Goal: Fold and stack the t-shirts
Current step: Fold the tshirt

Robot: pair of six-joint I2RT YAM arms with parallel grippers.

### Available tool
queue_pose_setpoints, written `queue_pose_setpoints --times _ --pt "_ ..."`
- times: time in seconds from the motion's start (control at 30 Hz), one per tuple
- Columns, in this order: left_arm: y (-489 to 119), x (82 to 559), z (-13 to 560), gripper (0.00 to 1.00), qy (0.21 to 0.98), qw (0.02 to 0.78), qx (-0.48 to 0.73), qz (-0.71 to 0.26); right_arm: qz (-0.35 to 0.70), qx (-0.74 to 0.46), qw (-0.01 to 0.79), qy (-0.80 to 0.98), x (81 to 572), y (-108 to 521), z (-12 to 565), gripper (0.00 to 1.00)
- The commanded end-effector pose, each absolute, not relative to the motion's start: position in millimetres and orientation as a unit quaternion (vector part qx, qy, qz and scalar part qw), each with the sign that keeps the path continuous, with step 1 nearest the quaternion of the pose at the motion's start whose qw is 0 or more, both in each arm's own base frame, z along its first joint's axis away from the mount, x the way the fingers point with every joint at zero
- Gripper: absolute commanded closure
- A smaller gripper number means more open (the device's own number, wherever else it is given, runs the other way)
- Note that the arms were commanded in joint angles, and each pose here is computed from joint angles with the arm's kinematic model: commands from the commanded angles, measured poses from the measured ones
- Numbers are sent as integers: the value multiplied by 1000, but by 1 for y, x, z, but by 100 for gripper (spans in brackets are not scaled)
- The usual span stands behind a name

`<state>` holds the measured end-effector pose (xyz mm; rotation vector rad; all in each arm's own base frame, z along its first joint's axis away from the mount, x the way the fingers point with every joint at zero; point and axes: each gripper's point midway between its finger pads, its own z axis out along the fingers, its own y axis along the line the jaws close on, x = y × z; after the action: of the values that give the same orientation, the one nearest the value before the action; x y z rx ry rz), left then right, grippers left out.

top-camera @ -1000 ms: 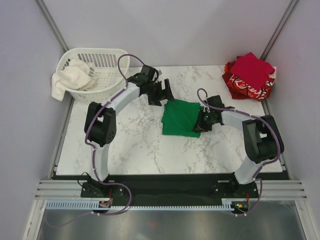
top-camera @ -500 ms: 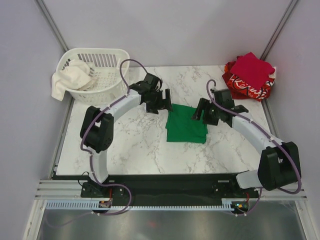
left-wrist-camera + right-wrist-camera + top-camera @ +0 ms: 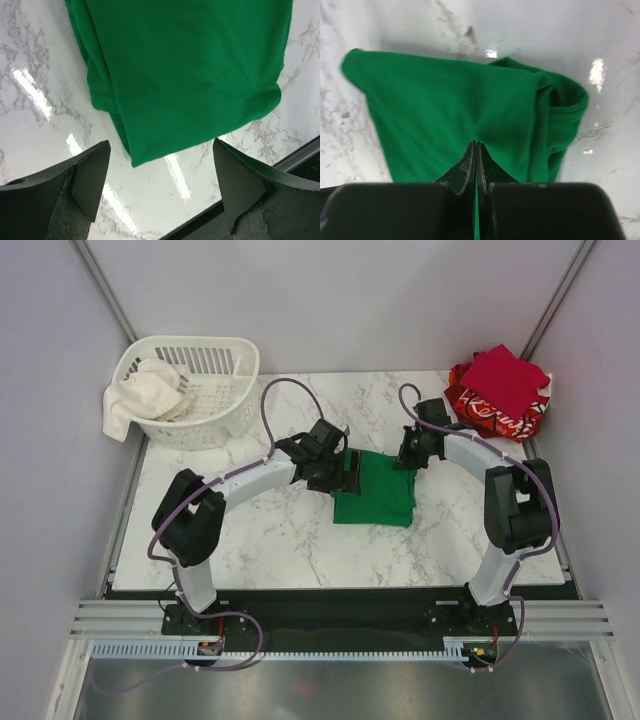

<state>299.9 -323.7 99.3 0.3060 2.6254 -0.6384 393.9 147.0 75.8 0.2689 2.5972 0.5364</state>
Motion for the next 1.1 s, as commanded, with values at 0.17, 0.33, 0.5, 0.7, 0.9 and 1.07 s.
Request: queue_pose_setpoints --times 0.17,0.33,0.5,0.7,0.9,1.07 --pt "-352 311 50 11 946 191 101 -240 176 126 236 947 427 104 54 99" --pt "-337 295 13 12 963 155 77 -208 168 145 208 953 422 90 22 99" --pt "-323 285 11 12 966 154 64 -196 154 178 185 954 419 70 -1 100" --pt "-320 281 14 12 964 162 72 -196 164 147 232 947 435 74 38 60" --pt "-320 276 9 11 965 162 80 -191 222 66 310 922 442 110 131 15" --pt "-318 281 30 8 959 189 77 -198 184 107 330 920 423 87 140 13"
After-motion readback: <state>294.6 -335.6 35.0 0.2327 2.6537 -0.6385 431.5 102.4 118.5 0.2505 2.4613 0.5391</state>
